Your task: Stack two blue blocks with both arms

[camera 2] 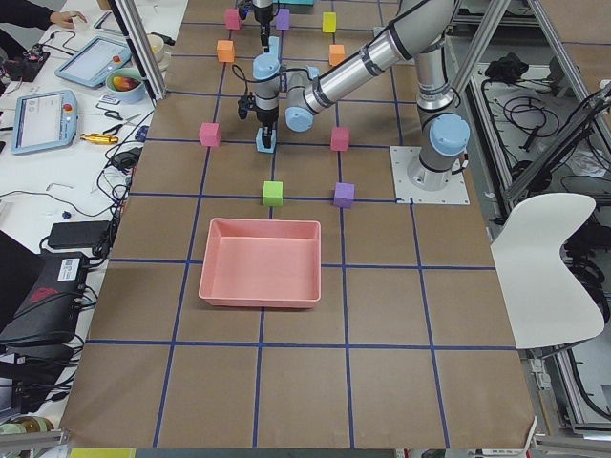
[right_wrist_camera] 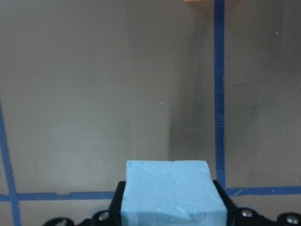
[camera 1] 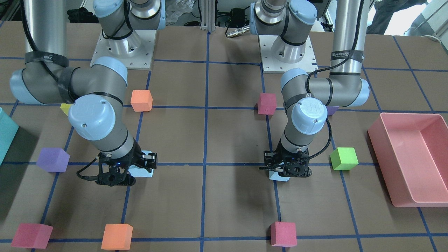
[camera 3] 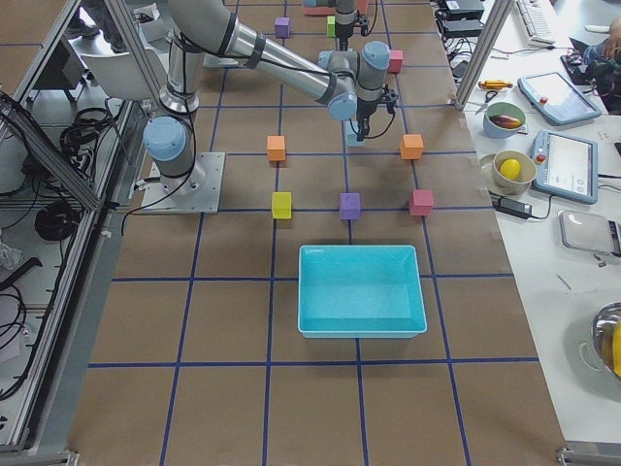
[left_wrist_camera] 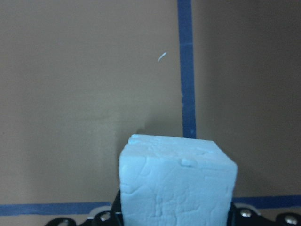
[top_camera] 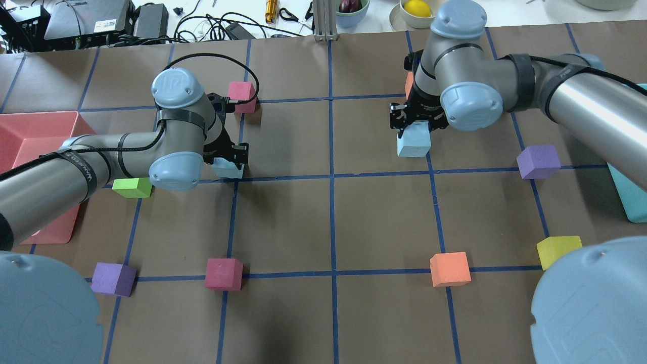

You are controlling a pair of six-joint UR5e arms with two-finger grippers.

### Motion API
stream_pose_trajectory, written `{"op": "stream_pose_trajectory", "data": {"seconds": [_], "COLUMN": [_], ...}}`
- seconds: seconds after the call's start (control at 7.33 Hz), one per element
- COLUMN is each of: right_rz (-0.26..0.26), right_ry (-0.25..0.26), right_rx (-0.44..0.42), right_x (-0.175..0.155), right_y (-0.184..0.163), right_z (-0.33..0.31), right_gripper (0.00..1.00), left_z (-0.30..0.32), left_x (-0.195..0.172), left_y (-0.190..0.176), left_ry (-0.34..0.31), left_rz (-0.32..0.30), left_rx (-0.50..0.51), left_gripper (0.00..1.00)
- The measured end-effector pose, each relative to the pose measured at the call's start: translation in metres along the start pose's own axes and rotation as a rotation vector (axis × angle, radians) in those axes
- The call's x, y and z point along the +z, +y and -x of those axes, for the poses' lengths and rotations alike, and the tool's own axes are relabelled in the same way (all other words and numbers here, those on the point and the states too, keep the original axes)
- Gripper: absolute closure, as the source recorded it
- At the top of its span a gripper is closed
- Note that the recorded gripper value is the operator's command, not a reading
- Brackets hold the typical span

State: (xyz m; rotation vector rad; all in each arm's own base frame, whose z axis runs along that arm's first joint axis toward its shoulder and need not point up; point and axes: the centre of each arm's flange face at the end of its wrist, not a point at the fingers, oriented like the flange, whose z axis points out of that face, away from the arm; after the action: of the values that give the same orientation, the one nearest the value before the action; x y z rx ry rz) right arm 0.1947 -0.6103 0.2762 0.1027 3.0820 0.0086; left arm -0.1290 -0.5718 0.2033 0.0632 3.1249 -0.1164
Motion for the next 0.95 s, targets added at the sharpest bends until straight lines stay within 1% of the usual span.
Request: {"op": "stream_pose_trajectory", "data": {"seconds": [0.14, 0.27, 0.41, 0.68, 0.95], "right_rz": [-0.001, 0.002, 0.009, 0.024, 0.029], "right_ry": [-0.007, -0.009, -0.008, -0.002, 0.0], "right_rx": [0.036, 0.065, 0.078, 0.061, 0.048], "right_x": [-0.008, -0.006, 0.002, 0.031, 0.059], "right_y": [0.005, 0.014, 0.023, 0.038, 0.04], "right_z": [0.037, 0.071, 0.1, 0.143, 0.159], "right_gripper": [1.0, 1.0, 1.0, 1.0, 1.0], "left_z": [-0.002, -0.003, -0.003, -0.003, -0.003], "left_x": [-0.01, -0.017, -0.023, -0.042, -0.065], "left_y": [-0.005, -0.008, -0.01, -0.019, -0.031], "left_ry": [0.016, 0.023, 0.026, 0.026, 0.027], "left_rz": [-0.013, -0.022, -0.029, -0.028, -0.013], "left_rx": [0.0, 0.001, 0.002, 0.002, 0.003], "left_gripper": [1.0, 1.0, 1.0, 1.0, 1.0]}}
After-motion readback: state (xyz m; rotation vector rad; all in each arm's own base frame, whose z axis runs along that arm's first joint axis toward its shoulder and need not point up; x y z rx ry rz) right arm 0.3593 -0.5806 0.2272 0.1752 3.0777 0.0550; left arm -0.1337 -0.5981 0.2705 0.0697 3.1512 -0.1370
